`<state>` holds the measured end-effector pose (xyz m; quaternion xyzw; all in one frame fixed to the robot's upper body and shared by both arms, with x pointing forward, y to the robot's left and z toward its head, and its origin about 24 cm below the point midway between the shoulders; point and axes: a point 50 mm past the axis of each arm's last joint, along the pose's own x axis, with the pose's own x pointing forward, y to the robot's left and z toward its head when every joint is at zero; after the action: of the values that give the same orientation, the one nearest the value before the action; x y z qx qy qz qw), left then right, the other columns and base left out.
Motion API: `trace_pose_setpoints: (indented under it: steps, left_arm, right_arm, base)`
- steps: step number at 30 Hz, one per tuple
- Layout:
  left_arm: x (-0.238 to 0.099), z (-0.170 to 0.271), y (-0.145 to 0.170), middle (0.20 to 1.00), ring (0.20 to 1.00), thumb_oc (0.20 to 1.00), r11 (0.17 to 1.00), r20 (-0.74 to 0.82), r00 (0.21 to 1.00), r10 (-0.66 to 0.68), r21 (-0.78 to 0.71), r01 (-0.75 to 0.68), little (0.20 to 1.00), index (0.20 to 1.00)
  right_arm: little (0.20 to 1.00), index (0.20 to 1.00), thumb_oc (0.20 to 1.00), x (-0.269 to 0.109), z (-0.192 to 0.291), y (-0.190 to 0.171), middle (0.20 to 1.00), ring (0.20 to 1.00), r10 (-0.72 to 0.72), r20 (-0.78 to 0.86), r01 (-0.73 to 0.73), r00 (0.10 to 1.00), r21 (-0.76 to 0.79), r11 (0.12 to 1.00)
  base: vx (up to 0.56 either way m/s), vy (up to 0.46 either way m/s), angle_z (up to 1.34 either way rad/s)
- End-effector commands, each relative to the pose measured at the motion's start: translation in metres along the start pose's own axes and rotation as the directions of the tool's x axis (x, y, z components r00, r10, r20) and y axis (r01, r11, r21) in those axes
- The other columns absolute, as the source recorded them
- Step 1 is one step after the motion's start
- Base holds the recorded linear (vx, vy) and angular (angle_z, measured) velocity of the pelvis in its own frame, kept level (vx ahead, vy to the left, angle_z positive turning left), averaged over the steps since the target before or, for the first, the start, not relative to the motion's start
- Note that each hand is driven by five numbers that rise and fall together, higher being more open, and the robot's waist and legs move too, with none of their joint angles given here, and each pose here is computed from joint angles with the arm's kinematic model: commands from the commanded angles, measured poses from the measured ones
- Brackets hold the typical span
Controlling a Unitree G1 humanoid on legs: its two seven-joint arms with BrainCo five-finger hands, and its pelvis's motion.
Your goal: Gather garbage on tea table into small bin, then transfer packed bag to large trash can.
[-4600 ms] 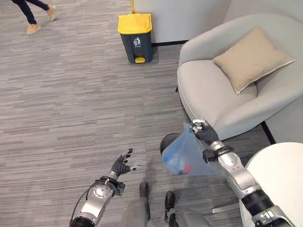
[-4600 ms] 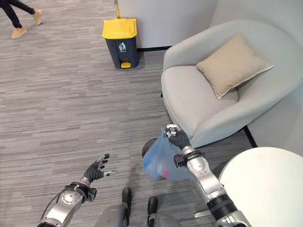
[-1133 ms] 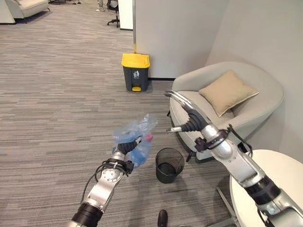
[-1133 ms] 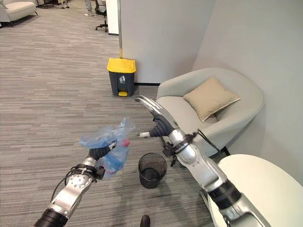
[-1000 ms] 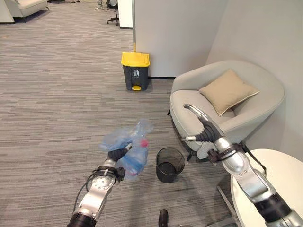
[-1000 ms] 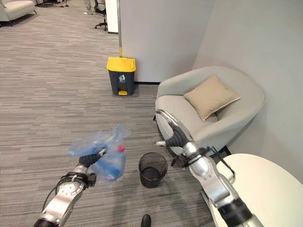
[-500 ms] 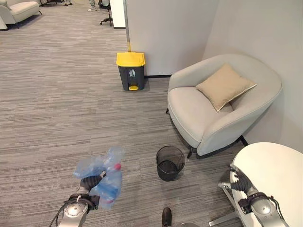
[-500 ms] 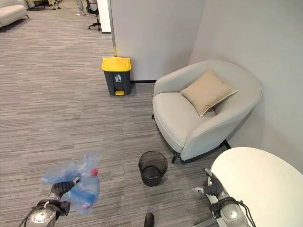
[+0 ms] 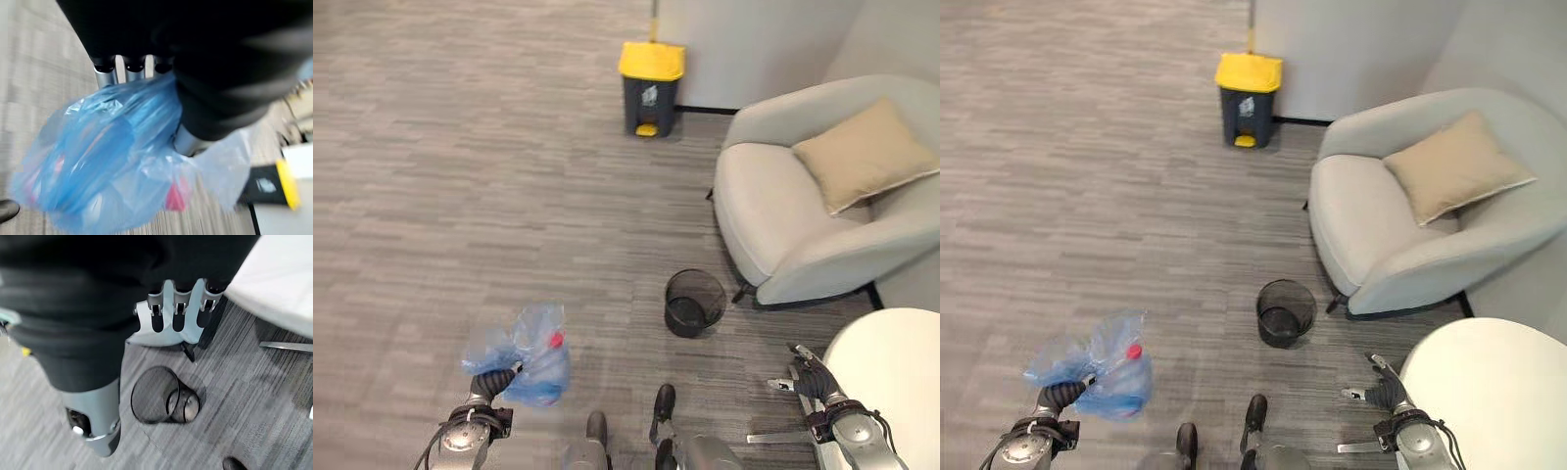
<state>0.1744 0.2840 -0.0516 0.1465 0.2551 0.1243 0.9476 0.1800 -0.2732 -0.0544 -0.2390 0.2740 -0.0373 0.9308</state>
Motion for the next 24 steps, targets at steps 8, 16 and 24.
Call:
trace_pose_setpoints:
  steps: [8, 16, 24]
  left_arm:
    - [0.005, 0.023, 0.017, 0.2, 0.2, 0.2, 0.998, 0.111, 0.994, 0.022, 0.06, -0.029, 0.2, 0.2]
    - [0.015, 0.048, 0.01, 0.2, 0.2, 0.2, 0.994, 0.193, 0.981, -0.023, 0.107, 0.003, 0.2, 0.2]
    - [0.014, 0.04, -0.003, 0.2, 0.2, 0.2, 0.995, 0.164, 0.985, -0.049, 0.099, 0.033, 0.2, 0.2]
  right_arm:
    - [1.0, 1.0, 1.0, 0.007, 0.01, 0.005, 1.0, 1.0, -0.038, 0.038, 0.036, 0.999, 0.063, 0.997]
    - [1.0, 1.0, 1.0, 0.01, 0.014, 0.012, 1.0, 1.0, -0.04, 0.048, 0.034, 0.998, 0.123, 0.992]
    - [1.0, 1.0, 1.0, 0.005, 0.006, 0.011, 1.0, 1.0, -0.019, 0.025, 0.017, 1.0, 0.079, 0.997]
  base:
    - [0.07, 0.167, 0.06]
    - [0.19, 0.116, 0.34]
    - [0.44, -0.092, 0.33]
